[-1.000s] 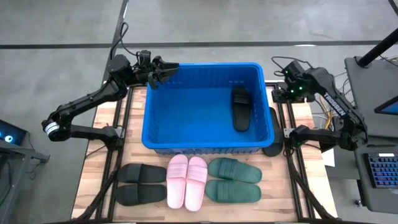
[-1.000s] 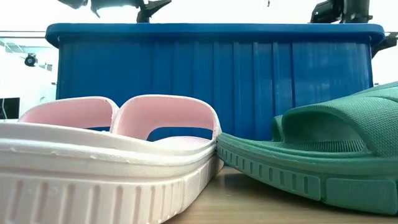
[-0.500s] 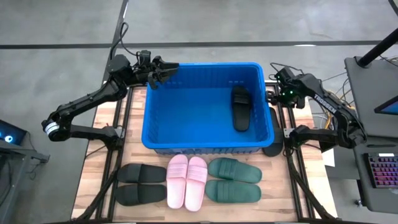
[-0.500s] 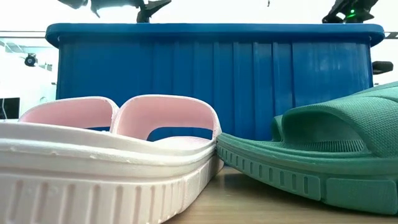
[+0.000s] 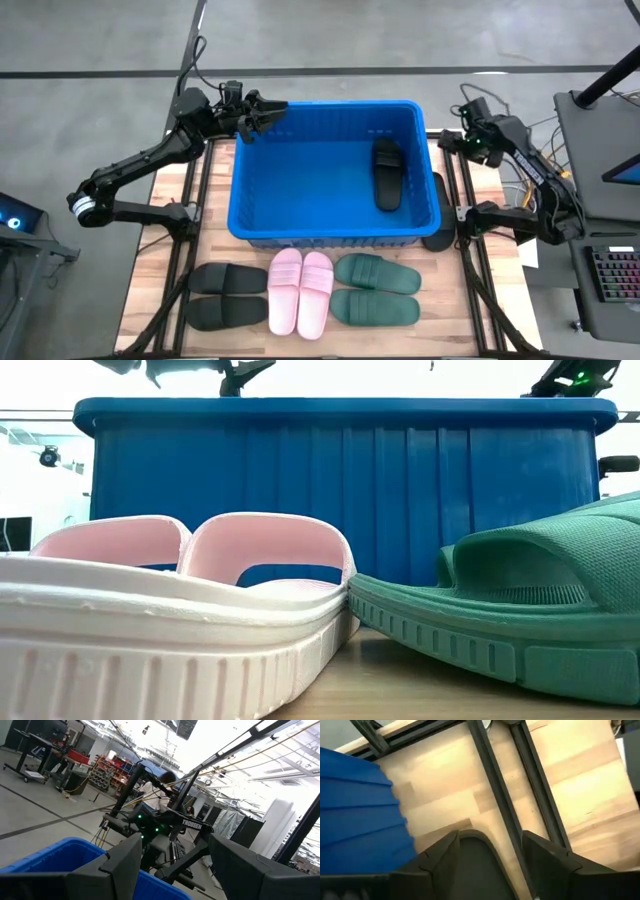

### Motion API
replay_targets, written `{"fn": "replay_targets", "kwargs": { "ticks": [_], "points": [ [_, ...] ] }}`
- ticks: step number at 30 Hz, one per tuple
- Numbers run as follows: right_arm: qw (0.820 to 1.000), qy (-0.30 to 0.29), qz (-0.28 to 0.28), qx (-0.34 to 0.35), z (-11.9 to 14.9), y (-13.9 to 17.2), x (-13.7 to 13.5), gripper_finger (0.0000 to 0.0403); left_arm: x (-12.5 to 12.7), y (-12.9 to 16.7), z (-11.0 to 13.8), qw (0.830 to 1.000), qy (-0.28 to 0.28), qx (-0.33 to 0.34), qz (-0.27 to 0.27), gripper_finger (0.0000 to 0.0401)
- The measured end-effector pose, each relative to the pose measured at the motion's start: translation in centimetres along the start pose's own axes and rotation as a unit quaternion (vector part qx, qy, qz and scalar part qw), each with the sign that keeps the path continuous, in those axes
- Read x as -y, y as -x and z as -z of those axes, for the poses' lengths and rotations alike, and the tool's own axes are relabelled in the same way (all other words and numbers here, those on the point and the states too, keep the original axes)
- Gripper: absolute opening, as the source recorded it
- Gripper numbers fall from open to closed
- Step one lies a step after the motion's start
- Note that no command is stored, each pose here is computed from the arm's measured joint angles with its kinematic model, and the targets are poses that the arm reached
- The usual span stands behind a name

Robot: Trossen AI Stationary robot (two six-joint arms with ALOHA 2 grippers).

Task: Pick and place slides into bin
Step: Put the black slide into the blue bin

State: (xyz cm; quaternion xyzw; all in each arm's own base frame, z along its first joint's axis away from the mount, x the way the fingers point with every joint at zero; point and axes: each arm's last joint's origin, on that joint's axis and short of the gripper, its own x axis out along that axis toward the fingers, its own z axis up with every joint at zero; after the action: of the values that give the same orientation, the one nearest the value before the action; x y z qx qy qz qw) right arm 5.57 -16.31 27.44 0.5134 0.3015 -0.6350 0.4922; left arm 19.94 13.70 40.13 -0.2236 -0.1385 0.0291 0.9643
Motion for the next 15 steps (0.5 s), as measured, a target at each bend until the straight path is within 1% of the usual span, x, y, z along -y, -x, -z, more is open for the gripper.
{"fn": "replay_targets", "kwargs": {
  "ticks": [3, 5, 7, 9, 11, 13, 15],
  "points": [
    [1.000, 0.017, 0.003, -0.009, -0.1, 0.2, 0.1, 0.0188, 0.0, 0.0, 0.0, 1.000, 0.000, 0.000, 0.000, 0.0217],
    [0.999, 0.030, 0.019, -0.021, 0.1, 0.1, 0.2, 0.0180, 0.0, 0.0, 0.0, 1.000, 0.000, 0.000, 0.000, 0.0217],
    [0.997, 0.055, 0.045, -0.036, 0.3, -0.4, 0.4, 0.0174, 0.0, 0.0, 0.0, 1.000, 0.000, 0.000, 0.000, 0.0217],
    [0.993, 0.078, 0.067, -0.065, 0.7, -0.9, 0.7, 0.0169, 0.0, 0.0, 0.0, 1.000, 0.000, 0.000, 0.000, 0.0217],
    [0.984, 0.120, 0.084, -0.098, 1.1, -1.6, 1.0, 0.0167, 0.0, 0.0, 0.0, 1.000, 0.000, 0.000, 0.000, 0.0217],
    [0.976, 0.155, 0.082, -0.126, 1.4, -2.1, 1.1, 0.0167, 0.0, 0.0, 0.0, 1.000, 0.000, 0.000, 0.000, 0.0217],
    [0.971, 0.181, 0.061, -0.145, 1.6, -2.8, 1.0, 0.0169, 0.0, 0.0, 0.0, 1.000, -0.001, 0.000, 0.000, 0.0217]
  ]
}}
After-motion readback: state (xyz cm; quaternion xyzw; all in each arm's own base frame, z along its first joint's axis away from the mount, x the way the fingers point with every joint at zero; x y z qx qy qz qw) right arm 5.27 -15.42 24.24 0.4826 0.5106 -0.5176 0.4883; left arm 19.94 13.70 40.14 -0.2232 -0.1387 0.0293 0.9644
